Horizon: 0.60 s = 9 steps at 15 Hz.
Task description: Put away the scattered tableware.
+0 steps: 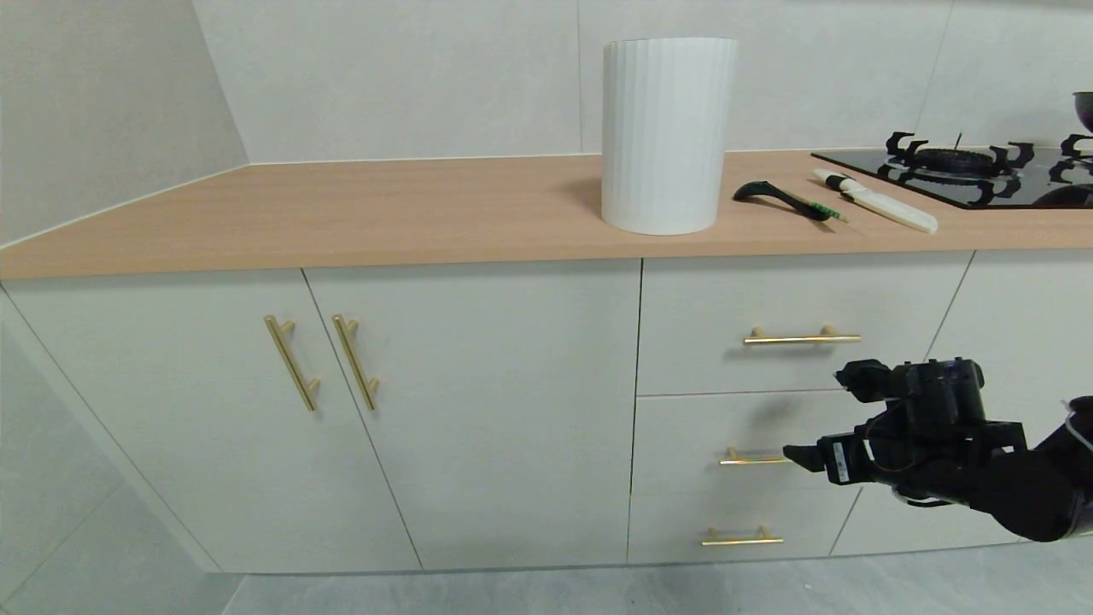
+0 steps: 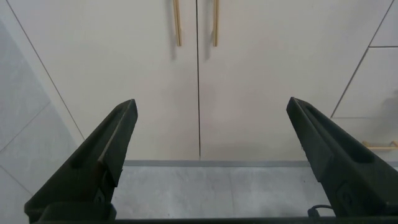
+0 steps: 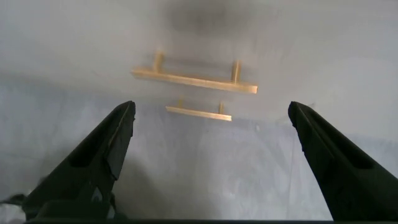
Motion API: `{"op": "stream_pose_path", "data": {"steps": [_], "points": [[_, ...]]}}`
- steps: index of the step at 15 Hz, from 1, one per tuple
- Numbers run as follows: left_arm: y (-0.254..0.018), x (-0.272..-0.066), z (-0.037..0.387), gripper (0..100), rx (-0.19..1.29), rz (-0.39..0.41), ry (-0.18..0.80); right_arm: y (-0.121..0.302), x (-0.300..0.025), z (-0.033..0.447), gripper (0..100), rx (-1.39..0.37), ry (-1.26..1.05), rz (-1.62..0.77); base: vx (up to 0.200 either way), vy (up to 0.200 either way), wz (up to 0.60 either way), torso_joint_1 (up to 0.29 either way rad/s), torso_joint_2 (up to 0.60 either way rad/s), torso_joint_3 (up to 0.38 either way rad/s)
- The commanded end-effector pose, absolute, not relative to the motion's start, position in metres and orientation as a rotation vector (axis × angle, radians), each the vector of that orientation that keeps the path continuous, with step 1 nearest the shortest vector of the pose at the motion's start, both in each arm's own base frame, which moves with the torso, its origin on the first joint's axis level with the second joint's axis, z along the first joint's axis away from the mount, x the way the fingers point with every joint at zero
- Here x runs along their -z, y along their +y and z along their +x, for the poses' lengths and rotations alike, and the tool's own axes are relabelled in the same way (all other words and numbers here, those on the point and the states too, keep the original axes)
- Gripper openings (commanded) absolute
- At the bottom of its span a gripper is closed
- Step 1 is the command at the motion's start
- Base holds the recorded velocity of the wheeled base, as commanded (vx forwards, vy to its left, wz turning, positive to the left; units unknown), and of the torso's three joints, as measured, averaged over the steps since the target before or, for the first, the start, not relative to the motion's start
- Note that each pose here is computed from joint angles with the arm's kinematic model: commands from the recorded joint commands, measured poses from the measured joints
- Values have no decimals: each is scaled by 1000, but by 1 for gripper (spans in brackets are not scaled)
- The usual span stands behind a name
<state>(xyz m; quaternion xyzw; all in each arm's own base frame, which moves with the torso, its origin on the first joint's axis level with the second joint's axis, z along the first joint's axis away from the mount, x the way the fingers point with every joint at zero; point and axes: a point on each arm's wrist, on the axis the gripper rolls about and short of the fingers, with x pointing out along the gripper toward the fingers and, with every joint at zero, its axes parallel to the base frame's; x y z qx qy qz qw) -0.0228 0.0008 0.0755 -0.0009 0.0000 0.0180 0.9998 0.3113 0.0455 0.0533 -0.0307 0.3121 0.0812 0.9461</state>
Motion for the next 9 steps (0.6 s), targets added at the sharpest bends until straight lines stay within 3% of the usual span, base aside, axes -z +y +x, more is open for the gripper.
{"op": "stream_pose_path", "data": {"steps": [1, 9], "points": [[1, -76, -23, 100, -37, -2, 2, 48, -32, 315, 100, -166, 675, -69, 0, 0, 0, 0, 0, 0], [1, -76, -23, 100, -37, -2, 2, 53, 28, 340, 100, -65, 544, -19, 0, 0, 0, 0, 0, 0]]}}
